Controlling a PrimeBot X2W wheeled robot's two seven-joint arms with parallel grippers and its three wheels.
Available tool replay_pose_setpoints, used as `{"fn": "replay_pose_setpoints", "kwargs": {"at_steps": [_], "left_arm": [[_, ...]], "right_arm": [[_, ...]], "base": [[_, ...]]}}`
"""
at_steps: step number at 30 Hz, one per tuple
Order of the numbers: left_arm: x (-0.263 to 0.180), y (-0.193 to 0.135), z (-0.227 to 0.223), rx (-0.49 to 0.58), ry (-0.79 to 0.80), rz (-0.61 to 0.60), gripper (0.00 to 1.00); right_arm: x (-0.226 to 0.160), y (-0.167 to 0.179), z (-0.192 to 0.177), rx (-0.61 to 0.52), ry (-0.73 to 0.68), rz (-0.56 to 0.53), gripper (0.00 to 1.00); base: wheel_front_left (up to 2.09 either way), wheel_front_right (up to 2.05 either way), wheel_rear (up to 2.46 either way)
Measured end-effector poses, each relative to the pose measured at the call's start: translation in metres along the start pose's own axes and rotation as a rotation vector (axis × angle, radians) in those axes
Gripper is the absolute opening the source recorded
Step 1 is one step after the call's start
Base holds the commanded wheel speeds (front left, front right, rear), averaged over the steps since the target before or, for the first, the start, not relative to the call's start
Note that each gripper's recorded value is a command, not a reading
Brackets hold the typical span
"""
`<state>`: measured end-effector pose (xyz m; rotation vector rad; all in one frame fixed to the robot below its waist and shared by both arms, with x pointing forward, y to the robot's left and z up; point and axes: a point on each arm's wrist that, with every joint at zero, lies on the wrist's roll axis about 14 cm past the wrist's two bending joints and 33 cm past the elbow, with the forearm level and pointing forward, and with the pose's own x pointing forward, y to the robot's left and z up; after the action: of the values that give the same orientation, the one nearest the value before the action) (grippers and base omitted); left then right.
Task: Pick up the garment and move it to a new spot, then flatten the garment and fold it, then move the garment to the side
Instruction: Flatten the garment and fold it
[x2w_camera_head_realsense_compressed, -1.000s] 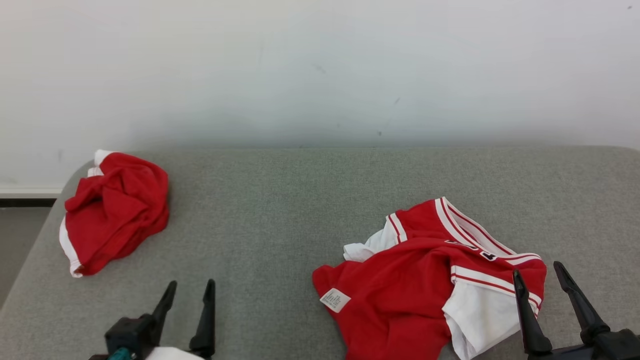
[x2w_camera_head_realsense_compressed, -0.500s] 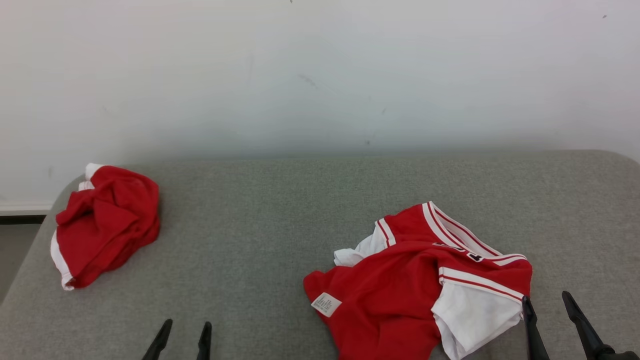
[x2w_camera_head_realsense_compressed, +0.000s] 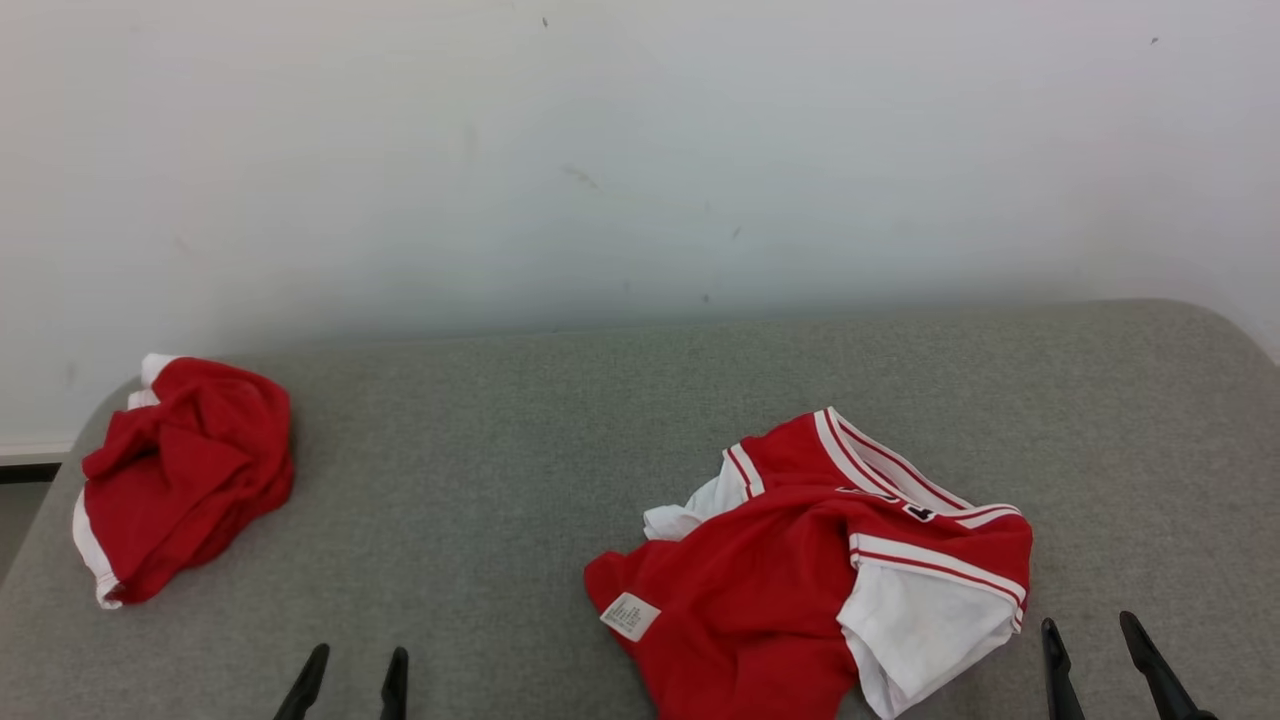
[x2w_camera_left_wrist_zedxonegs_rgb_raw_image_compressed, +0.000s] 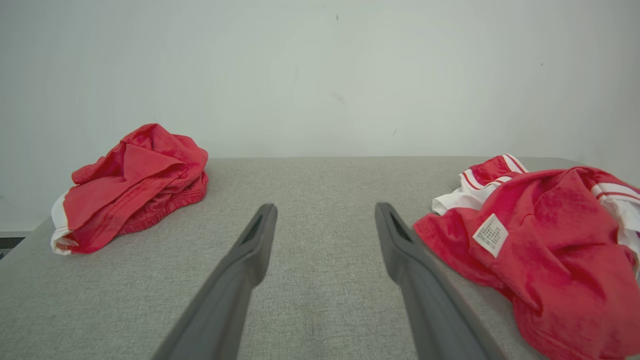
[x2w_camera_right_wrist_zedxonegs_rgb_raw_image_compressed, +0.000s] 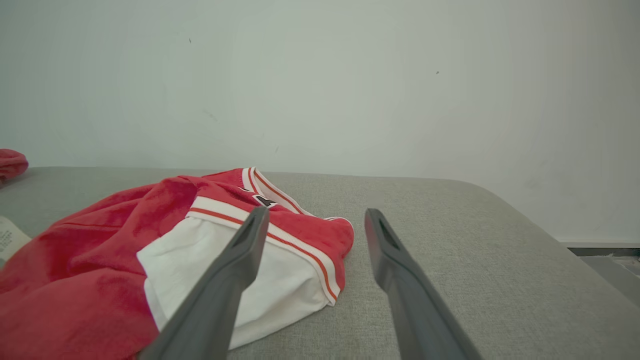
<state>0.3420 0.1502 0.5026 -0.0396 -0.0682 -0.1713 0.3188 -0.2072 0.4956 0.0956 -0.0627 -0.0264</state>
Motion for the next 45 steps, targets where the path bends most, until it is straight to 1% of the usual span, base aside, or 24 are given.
{"fn": "replay_pose_setpoints", "kwargs": {"at_steps": [9,23,28,33,35,39,40,41,43,45], "left_arm": [[0.001,-0.004,-0.002,-0.006,0.004,-0.011,1.0],[0.0,-0.001,-0.006,0.0,0.017,-0.006,1.0],[0.004,-0.006,-0.005,0.003,0.012,-0.021,1.0],[0.018,-0.03,-0.004,-0.01,0.009,-0.104,1.0],[0.025,-0.05,-0.009,-0.036,0.024,-0.17,1.0],[0.031,-0.089,-0.026,-0.105,0.089,-0.304,1.0],[0.031,-0.097,-0.031,-0.101,0.111,-0.344,1.0],[0.032,-0.103,-0.037,-0.106,0.133,-0.373,1.0],[0.034,-0.108,-0.048,-0.163,0.185,-0.381,1.0],[0.034,-0.112,-0.062,-0.157,0.245,-0.41,1.0]], "right_arm": [[-0.005,-0.005,0.0,0.001,0.001,-0.016,1.0],[-0.001,-0.002,-0.001,-0.001,0.005,-0.005,1.0],[-0.001,-0.001,-0.001,0.0,0.005,-0.003,1.0],[0.003,-0.001,0.002,-0.003,-0.006,-0.001,1.0],[0.003,-0.001,0.003,-0.005,-0.007,-0.003,1.0],[0.002,-0.004,0.003,-0.005,-0.005,-0.014,1.0],[0.002,-0.005,0.003,-0.006,-0.006,-0.017,1.0],[0.001,-0.007,0.003,-0.006,-0.006,-0.022,1.0],[0.0,-0.01,0.003,-0.007,-0.003,-0.035,1.0],[-0.001,-0.014,0.002,-0.009,0.0,-0.048,1.0]], "base": [[0.0,0.0,0.0],[0.0,0.0,0.0],[0.0,0.0,0.0],[0.0,0.0,0.0],[0.0,0.0,0.0],[0.0,0.0,0.0],[0.0,0.0,0.0],[0.0,0.0,0.0],[0.0,0.0,0.0],[0.0,0.0,0.0]]}}
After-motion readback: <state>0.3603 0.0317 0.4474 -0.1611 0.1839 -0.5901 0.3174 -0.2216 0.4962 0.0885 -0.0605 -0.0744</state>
